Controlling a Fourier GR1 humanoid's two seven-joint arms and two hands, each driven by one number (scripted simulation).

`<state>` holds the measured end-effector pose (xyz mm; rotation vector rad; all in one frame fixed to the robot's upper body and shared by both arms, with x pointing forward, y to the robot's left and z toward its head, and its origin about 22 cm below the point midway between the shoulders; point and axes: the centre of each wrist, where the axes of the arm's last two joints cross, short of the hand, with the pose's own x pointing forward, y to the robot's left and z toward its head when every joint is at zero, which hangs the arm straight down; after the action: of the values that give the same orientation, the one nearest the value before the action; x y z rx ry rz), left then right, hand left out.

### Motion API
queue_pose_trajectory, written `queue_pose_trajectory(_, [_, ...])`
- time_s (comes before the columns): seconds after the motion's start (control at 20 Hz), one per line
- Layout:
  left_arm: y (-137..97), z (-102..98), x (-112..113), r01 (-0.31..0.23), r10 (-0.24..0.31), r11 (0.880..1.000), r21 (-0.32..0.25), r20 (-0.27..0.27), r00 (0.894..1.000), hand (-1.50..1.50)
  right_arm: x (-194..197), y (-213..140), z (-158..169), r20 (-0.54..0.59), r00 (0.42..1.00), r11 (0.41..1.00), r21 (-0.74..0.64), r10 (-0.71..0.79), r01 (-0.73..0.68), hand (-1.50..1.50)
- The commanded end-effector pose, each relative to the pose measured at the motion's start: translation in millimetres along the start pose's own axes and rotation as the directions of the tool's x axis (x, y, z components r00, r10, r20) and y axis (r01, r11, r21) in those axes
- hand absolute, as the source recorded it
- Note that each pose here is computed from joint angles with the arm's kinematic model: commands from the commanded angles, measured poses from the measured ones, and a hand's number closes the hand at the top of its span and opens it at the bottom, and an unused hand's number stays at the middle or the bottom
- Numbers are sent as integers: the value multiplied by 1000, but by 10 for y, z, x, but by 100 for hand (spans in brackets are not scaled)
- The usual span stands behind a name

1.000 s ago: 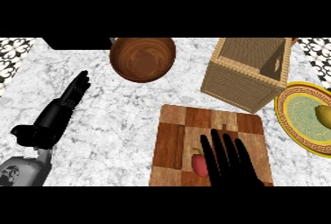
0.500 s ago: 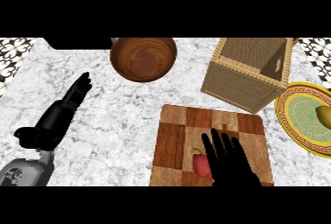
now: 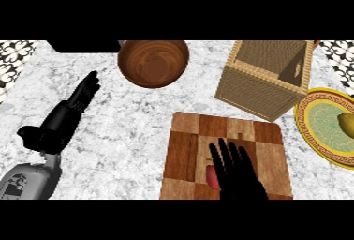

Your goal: Pick the bell pepper from the cutting board and place it in the basket

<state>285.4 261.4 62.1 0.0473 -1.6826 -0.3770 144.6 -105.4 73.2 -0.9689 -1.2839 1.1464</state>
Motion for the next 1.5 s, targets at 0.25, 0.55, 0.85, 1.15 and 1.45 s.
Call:
queue_pose_trajectory(0.25, [-27, 32, 71, 17, -17, 1000, 5, -2, 1000, 0, 72, -134, 2, 49, 998, 999, 8, -35, 35, -150])
queue_pose_trajectory(0.55, [16, 88, 6, -5, 5, 1000, -5, 5, 1000, 0, 58, 78, -132, -18, 999, 999, 15, 33, -33, -150])
queue_pose_trajectory(0.85, [-18, 248, 28, 4, -4, 1000, -3, 10, 1000, 0, 138, 360, -190, -21, 998, 997, 53, 59, -58, -150])
queue_pose_trajectory(1.15, [56, 19, -197, 9, -9, 1000, 5, 1, 1000, 0, 90, 397, -409, -37, 997, 996, 60, 71, -68, -150])
queue_pose_trajectory(1.45, [-19, 167, 144, -6, 6, 1000, -6, 17, 1000, 0, -45, 531, -442, -85, 992, 993, 83, 92, -85, -150])
